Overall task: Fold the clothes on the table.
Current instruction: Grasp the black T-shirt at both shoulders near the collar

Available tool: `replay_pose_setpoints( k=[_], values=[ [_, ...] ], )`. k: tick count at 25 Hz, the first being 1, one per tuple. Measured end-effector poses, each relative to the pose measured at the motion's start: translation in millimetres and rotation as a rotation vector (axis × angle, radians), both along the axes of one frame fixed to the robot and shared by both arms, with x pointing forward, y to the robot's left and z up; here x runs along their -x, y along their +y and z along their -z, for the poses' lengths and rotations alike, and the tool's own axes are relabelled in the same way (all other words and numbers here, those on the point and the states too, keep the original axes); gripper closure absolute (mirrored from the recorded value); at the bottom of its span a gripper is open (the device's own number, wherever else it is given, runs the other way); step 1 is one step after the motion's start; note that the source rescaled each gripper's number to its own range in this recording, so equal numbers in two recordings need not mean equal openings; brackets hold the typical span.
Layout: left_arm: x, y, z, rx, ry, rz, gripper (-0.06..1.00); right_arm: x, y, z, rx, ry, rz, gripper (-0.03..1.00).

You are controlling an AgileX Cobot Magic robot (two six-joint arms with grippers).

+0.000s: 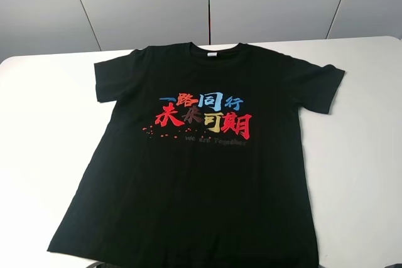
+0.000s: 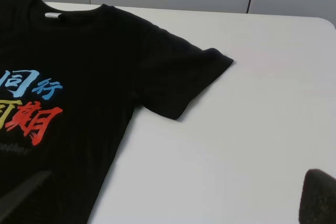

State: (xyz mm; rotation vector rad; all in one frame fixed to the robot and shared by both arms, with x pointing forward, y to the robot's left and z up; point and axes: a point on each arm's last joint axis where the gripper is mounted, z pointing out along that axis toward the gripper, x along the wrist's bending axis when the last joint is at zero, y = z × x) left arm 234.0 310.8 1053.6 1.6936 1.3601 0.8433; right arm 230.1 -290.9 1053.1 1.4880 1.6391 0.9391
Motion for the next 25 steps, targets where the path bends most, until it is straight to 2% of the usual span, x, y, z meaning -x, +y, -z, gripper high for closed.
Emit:
replay_pose_setpoints(
  k=[25],
  values=[
    [0.0,0.0,0.0,0.003,0.001,-0.002,-0.06,0.0,0.0,0.0,0.0,0.0,0.0,-0.02]
  ],
)
